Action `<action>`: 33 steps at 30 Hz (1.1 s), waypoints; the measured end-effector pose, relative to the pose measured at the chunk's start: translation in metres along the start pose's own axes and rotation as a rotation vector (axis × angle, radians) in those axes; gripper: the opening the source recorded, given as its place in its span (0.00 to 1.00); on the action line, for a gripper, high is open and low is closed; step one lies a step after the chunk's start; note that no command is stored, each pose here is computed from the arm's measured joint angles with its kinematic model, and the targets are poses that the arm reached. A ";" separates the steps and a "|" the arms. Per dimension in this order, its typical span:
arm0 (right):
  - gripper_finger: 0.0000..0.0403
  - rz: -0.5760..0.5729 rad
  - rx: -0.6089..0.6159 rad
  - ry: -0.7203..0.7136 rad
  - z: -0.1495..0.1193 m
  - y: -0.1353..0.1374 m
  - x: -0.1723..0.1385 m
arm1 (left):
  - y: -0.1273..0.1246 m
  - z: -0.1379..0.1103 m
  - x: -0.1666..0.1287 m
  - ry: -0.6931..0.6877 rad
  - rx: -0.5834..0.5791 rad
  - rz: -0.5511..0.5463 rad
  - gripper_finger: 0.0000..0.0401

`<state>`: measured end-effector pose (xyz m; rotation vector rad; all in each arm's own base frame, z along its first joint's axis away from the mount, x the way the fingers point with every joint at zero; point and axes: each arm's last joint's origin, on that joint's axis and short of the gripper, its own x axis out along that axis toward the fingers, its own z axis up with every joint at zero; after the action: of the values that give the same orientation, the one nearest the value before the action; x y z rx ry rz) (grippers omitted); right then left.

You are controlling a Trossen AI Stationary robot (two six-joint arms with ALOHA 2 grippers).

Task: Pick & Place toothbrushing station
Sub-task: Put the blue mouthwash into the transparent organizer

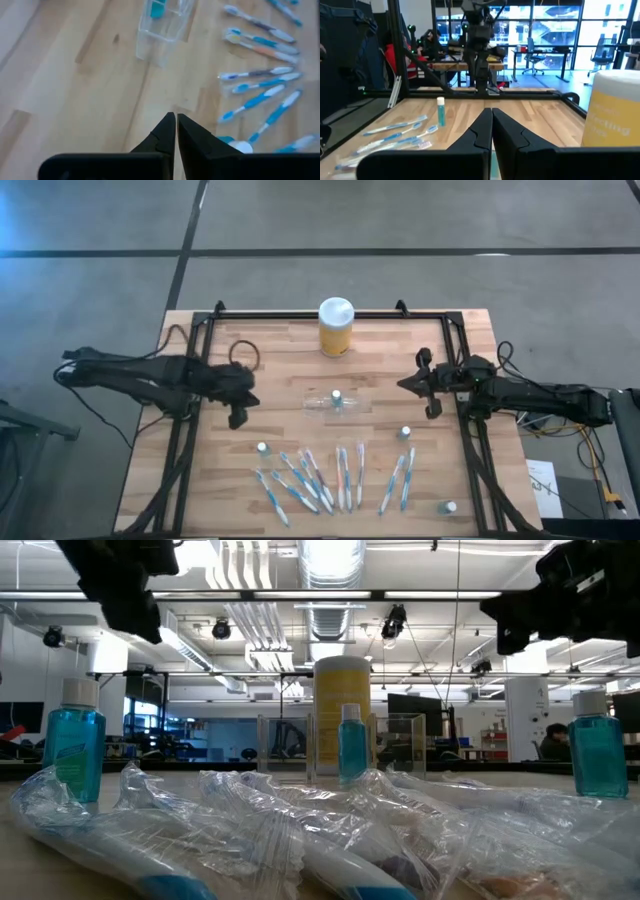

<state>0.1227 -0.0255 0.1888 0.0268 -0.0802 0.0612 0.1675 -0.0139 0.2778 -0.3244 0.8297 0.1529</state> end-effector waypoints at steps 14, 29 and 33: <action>0.02 -0.002 0.048 0.028 -0.009 0.000 -0.001 | -0.062 0.031 -0.017 0.084 -0.147 0.016 0.24; 0.02 -0.003 0.051 0.027 -0.009 0.000 -0.001 | -0.105 0.010 0.041 0.490 -0.039 0.160 0.51; 0.02 -0.004 0.031 0.029 -0.009 0.000 -0.001 | -0.108 0.007 0.053 0.529 0.012 0.169 0.56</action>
<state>0.1221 -0.0254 0.1799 0.0569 -0.0505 0.0591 0.2360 -0.1123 0.2666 -0.2865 1.3830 0.2248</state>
